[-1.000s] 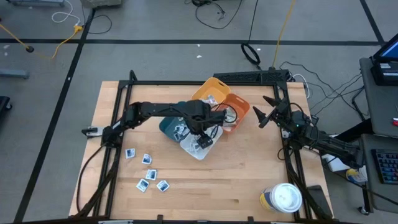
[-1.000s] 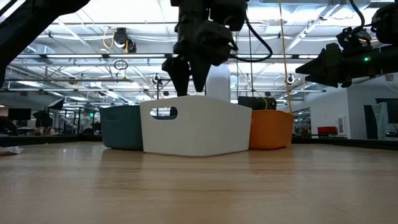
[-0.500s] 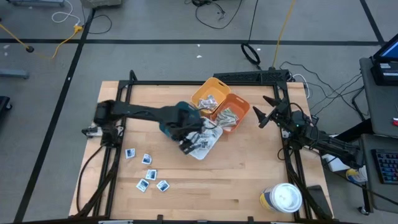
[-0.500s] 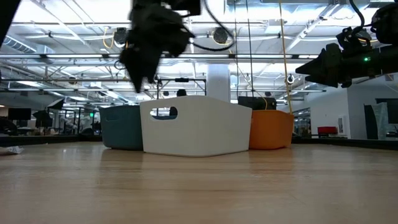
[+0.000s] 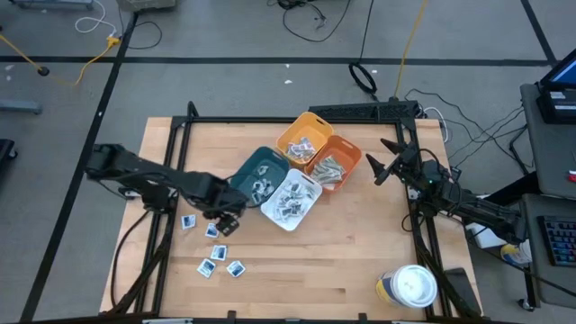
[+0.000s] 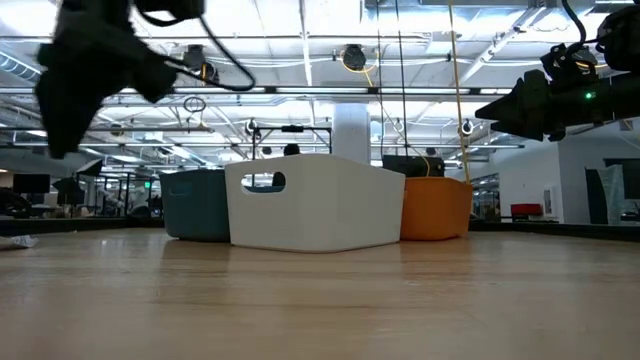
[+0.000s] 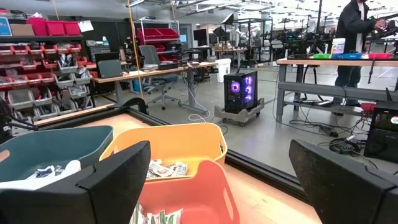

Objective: Pick & Place First Aid Supplies
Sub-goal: Put the blue alcohol pad into the blue bin

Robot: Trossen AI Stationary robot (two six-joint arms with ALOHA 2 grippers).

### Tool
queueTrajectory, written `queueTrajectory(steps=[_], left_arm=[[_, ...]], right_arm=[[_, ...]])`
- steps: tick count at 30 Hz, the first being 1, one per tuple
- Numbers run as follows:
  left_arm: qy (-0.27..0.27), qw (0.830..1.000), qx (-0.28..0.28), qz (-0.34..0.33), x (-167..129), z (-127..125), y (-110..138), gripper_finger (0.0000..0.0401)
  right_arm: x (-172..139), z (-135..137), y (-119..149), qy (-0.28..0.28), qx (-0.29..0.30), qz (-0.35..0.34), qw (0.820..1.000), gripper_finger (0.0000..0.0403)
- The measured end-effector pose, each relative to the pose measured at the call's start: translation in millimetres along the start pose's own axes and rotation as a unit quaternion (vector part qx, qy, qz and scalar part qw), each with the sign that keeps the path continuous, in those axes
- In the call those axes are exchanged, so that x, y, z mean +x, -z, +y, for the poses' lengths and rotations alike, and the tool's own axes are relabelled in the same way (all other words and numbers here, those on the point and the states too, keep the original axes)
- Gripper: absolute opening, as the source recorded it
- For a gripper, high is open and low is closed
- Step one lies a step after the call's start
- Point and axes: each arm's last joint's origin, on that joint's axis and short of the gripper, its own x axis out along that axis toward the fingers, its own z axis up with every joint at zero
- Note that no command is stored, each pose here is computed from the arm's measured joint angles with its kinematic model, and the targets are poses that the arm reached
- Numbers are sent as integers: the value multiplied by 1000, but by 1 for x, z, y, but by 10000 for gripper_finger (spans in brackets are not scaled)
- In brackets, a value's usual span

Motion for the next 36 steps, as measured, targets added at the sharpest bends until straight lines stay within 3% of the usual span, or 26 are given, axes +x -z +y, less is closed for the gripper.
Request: queueTrajectory(steps=[9,20,30,36], left_arm=[[-26,999,-17,11,19,12,28,278],[22,999,-23,-14,63,5,34,278],[16,999,-8,-49,85,14,34,277],[15,999,11,-38,89,16,36,237]], right_arm=[[0,0,0,0,0,0,1000,377],[0,0,0,0,0,0,1000,377],[0,0,0,0,0,0,1000,377],[0,0,0,0,0,0,1000,377]])
